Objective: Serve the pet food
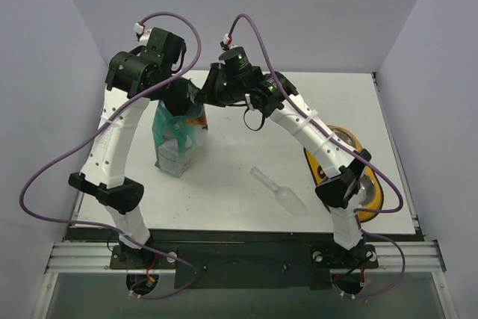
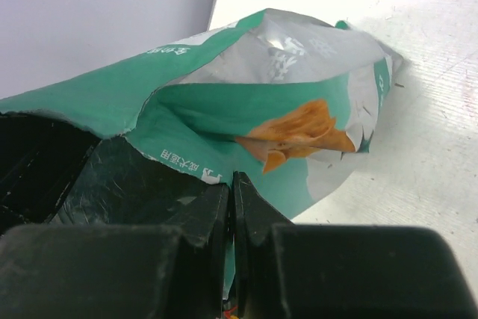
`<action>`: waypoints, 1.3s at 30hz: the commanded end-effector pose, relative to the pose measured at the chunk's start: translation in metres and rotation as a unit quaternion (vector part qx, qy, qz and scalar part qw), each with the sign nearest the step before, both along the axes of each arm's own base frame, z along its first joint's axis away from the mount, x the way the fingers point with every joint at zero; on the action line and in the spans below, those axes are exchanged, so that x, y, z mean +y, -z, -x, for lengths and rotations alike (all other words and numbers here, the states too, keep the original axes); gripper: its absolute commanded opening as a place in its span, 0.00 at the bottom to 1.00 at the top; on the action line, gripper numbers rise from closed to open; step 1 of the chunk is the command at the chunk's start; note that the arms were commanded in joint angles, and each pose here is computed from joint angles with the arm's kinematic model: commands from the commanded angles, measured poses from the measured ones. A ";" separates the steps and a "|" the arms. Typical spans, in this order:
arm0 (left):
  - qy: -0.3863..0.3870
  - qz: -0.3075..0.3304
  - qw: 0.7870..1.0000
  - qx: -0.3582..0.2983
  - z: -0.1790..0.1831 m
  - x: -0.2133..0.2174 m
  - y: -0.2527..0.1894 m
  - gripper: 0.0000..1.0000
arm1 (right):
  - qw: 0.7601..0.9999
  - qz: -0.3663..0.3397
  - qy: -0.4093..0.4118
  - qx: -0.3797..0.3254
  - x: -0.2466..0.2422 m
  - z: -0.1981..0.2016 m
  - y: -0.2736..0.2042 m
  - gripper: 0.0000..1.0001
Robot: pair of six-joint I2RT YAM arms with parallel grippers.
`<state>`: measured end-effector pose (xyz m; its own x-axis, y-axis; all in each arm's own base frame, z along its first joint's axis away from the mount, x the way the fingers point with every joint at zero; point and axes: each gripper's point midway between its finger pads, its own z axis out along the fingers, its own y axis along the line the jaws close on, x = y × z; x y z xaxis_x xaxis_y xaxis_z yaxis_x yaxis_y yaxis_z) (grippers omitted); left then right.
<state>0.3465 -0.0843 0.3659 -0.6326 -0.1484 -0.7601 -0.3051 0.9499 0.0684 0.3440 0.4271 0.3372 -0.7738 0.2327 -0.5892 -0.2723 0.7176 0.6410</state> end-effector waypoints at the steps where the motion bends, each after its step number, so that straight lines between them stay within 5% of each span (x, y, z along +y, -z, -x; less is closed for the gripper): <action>1: -0.040 0.025 0.988 -0.147 0.016 0.026 -0.074 0.00 | 0.999 -0.046 -0.008 -0.007 0.006 0.011 -0.024 0.00; 8: 0.050 0.145 0.984 -0.088 0.011 -0.044 -0.020 0.00 | 0.988 0.138 0.069 0.031 -0.082 0.030 0.023 0.00; 24: 0.115 0.215 0.968 -0.055 0.015 -0.085 0.003 0.00 | 0.985 0.168 0.040 0.008 -0.115 0.059 0.001 0.00; 30: 0.110 0.223 0.967 -0.055 0.019 -0.083 0.007 0.00 | 0.987 0.163 0.011 -0.004 -0.126 0.079 -0.004 0.12; 39: 0.129 0.250 0.958 -0.055 0.029 -0.090 -0.003 0.00 | 0.995 0.092 -0.004 -0.030 -0.097 0.074 -0.018 0.48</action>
<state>0.3190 -0.1636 0.3310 -0.6830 -0.2860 -0.6721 -0.0933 0.9468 -0.3081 0.2578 0.3068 0.3551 -0.7482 0.0821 -0.6583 -0.2961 0.8467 0.4421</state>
